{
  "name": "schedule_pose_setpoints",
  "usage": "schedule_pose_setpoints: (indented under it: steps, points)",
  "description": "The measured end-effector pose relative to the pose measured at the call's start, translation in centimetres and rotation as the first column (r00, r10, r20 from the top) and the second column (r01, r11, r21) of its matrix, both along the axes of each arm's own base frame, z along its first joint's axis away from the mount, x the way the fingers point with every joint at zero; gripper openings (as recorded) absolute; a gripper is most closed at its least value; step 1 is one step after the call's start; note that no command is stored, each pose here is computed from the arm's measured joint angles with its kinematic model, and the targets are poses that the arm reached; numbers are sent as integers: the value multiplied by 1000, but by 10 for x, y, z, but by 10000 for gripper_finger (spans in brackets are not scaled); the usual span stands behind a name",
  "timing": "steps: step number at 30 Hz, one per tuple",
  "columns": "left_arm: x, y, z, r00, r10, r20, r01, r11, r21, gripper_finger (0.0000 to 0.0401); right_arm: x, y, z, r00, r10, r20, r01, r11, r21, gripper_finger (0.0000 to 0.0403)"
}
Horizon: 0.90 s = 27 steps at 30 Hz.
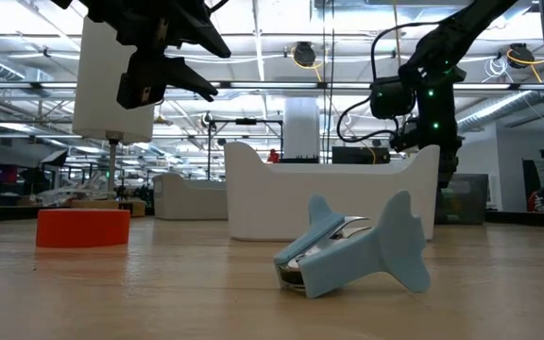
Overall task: Pick and place Stapler, Stapler remover, tape
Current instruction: Put the blue stapler into the black bin, then put the blue staple remover into the white bin
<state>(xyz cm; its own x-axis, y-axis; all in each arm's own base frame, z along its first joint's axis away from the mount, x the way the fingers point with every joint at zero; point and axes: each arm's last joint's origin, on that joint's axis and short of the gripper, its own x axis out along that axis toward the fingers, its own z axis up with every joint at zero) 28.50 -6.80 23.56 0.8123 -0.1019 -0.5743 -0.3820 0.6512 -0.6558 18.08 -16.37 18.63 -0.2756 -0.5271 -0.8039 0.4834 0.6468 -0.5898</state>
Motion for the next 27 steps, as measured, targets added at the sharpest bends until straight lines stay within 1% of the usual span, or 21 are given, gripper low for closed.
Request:
schedule_pose_setpoints:
  steps: [4, 11, 15, 18, 20, 22, 25, 27]
  points:
    - [0, 0, 0, 1000, 0, 0, 0, 1000, 1, 184, 0, 0, 0, 1000, 0, -3, 0, 1000, 1, 157]
    - [-1, -3, 0, 999, -32, 3, 32, 999, 32, 184, -4, 5, 7, 1000, -2, 1, 2, 1000, -2, 159]
    - [-2, -7, 0, 998, -56, 5, 56, 998, 42, 184, -8, 12, 24, 998, 11, 68, -8, 999, -51, 159]
    - [-3, -12, 0, 997, -71, 5, 71, 996, 45, 184, -12, 22, 41, 986, 21, 163, -5, 995, -99, 159]
    - [-4, -16, 0, 996, -84, 6, 83, 995, 50, 184, -14, 30, 52, 962, 26, 271, -1, 996, -93, 159]
    - [-6, -20, 0, 995, -101, 7, 100, 994, 54, 184, -17, 38, 62, 917, 30, 399, -10, 999, -53, 159]
    - [-7, -26, 1, 994, -111, 17, 110, 993, 50, 184, -20, 51, 77, 817, 42, 575, -59, 998, 11, 160]
    - [-8, -30, 2, 994, -110, 28, 108, 993, 54, 184, -22, 57, 86, 742, 48, 669, -95, 995, 34, 160]
